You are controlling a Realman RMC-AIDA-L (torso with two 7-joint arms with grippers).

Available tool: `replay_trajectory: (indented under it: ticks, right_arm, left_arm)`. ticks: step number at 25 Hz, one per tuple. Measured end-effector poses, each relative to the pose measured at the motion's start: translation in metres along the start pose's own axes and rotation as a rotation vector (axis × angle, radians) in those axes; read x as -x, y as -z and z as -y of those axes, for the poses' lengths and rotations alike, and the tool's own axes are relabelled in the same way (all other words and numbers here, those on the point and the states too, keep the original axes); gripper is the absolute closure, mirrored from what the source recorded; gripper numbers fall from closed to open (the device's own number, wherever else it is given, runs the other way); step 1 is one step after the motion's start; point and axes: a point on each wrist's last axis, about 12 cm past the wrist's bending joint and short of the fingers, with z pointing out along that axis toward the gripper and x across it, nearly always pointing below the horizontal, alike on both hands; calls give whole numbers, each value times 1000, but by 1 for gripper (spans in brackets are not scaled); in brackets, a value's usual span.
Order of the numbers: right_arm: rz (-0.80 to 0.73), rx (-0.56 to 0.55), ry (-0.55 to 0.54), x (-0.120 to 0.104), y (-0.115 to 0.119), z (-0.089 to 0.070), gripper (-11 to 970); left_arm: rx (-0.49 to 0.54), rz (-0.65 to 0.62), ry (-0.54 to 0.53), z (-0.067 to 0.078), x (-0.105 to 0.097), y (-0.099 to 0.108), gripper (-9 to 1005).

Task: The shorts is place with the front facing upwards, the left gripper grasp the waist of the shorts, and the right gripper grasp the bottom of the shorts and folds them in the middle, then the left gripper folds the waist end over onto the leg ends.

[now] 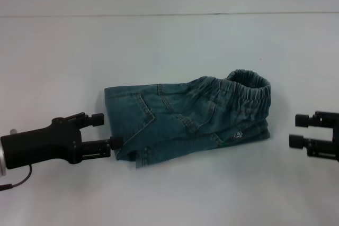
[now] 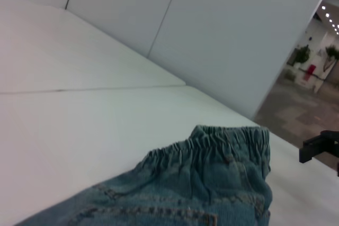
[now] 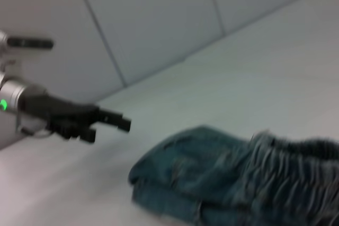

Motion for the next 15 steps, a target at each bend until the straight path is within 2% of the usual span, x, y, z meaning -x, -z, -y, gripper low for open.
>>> replay_trajectory:
  ticks: [5, 13, 15]
  right_arm:
    - [-56, 29, -11, -4, 0, -2, 234]
    - [-47, 29, -13, -4, 2, -4, 40]
    - [-47, 31, -11, -4, 1, -3, 42]
  left_arm:
    - [-8, -32, -2, 0, -1, -1, 80]
    - [-29, -42, -12, 1, 3, -6, 80]
    - [-31, -44, -13, 1, 4, -6, 80]
